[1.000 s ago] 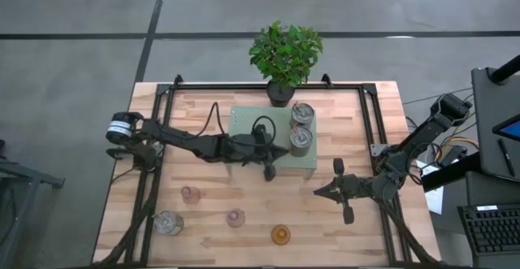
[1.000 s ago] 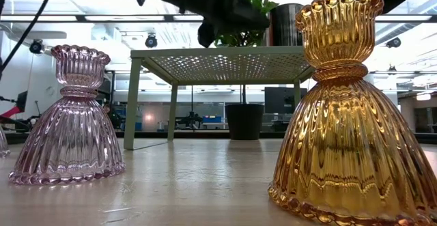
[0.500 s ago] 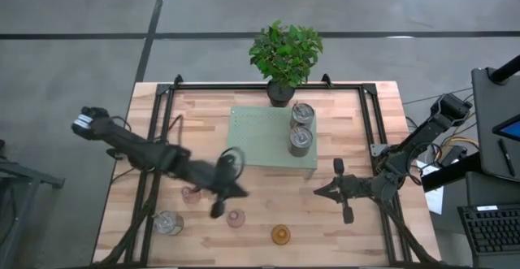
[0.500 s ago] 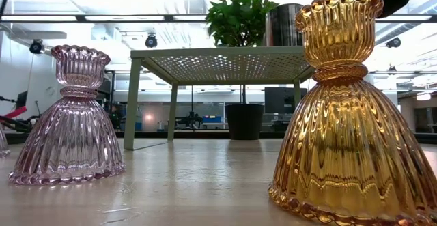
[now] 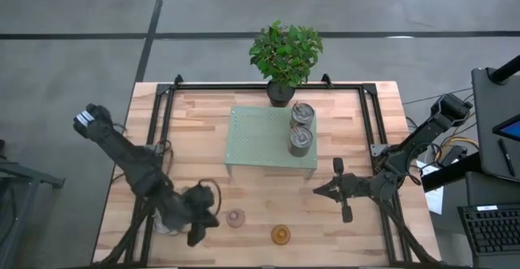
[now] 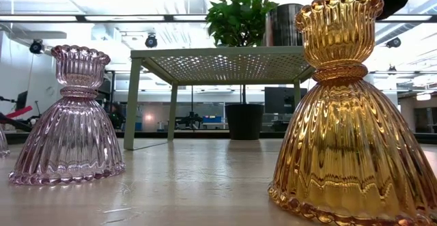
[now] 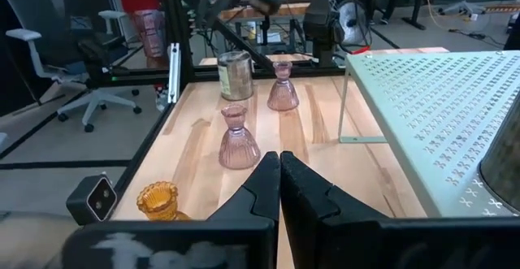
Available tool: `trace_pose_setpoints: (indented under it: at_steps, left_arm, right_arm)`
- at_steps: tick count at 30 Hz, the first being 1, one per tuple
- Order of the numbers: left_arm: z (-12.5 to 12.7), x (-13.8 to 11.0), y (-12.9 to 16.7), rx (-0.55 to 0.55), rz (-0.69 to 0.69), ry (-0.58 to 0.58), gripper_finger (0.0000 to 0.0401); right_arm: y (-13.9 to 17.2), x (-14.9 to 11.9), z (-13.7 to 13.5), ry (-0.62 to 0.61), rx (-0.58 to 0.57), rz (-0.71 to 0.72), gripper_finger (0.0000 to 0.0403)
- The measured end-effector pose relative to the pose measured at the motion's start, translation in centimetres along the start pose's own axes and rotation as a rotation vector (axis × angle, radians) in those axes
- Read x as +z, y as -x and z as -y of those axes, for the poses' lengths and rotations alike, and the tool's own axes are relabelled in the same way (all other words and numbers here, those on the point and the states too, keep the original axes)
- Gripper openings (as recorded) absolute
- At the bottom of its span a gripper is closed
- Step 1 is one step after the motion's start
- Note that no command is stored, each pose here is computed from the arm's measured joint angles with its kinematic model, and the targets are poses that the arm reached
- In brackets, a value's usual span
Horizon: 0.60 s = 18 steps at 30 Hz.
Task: Pick & Place candle stick holders
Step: Put the silver candle on the shelf
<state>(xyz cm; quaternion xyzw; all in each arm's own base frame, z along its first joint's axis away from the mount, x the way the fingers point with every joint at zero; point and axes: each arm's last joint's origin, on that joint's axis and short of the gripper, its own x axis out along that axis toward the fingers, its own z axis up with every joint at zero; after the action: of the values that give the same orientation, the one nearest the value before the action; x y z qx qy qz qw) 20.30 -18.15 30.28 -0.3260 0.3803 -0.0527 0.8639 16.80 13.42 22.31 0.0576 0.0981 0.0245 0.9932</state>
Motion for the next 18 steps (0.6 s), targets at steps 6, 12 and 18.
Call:
trace_pose_setpoints:
  at_steps: [6, 12, 18]
  left_arm:
    - [-0.7, -3.2, -1.7, 0.184, -0.135, 0.164, 0.0106]
    - [-0.7, -5.2, -2.9, 0.247, -0.191, 0.205, 0.0181]
    - [-0.9, -6.1, -3.6, 0.279, -0.358, 0.25, 0.02]
  right_arm:
    - [0.0, 0.0, 0.0, -0.046, 0.002, 0.0, 0.0008]
    - [-0.2, -0.3, -0.1, -0.052, -0.002, -0.011, 0.0009]
    - [-0.9, -1.2, -0.4, -0.067, -0.013, -0.043, 0.0009]
